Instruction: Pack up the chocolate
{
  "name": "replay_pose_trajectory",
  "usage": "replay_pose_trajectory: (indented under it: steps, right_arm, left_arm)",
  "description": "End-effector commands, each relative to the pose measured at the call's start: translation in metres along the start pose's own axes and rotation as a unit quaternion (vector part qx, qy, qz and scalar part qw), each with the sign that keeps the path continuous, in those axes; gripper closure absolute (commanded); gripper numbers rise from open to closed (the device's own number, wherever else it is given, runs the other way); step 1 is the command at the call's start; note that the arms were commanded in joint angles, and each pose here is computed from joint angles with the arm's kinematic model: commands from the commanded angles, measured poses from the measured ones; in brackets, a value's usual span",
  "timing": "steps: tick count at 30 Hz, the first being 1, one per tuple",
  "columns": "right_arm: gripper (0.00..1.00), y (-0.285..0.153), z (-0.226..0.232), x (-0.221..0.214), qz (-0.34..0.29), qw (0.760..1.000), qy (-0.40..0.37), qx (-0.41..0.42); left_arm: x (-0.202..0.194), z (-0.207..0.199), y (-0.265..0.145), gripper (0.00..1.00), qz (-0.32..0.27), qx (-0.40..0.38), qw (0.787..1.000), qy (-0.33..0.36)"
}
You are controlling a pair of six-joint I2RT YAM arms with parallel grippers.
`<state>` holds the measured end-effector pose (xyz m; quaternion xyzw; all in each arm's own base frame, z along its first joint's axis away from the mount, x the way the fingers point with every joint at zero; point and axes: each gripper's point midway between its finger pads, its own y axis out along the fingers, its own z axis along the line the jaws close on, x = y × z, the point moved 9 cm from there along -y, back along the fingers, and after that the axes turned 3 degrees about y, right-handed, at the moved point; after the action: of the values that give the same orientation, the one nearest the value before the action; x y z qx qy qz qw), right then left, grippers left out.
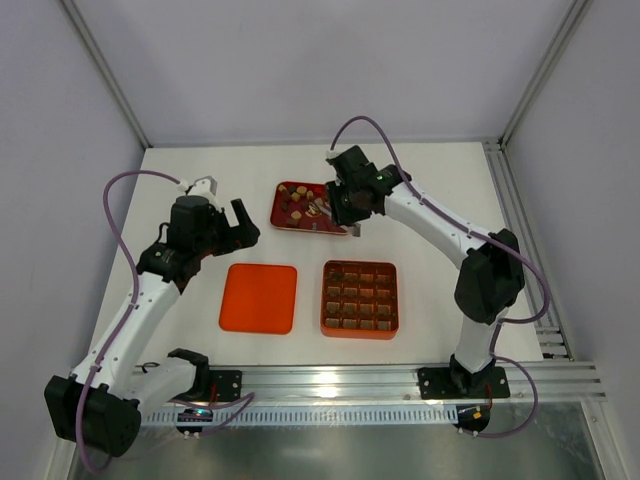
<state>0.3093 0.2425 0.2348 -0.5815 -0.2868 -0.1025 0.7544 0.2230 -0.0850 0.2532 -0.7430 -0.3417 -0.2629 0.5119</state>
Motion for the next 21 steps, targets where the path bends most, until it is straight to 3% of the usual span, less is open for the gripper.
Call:
replay_pose_trajectory:
  steps: [1,21]
  right_arm:
    - [0.55,-0.002,0.007,0.023,-0.034,0.999,-0.01,0.02]
    - [0.56,0.037,0.008,0.02,-0.001,1.0,-0.013,0.006]
  left_arm:
    - [0.002,0.001,0.001,0.0,-0.007,-0.001,1.0,0.009]
    - [0.002,0.002,0.003,0.0,-0.005,0.004,1.0,0.009]
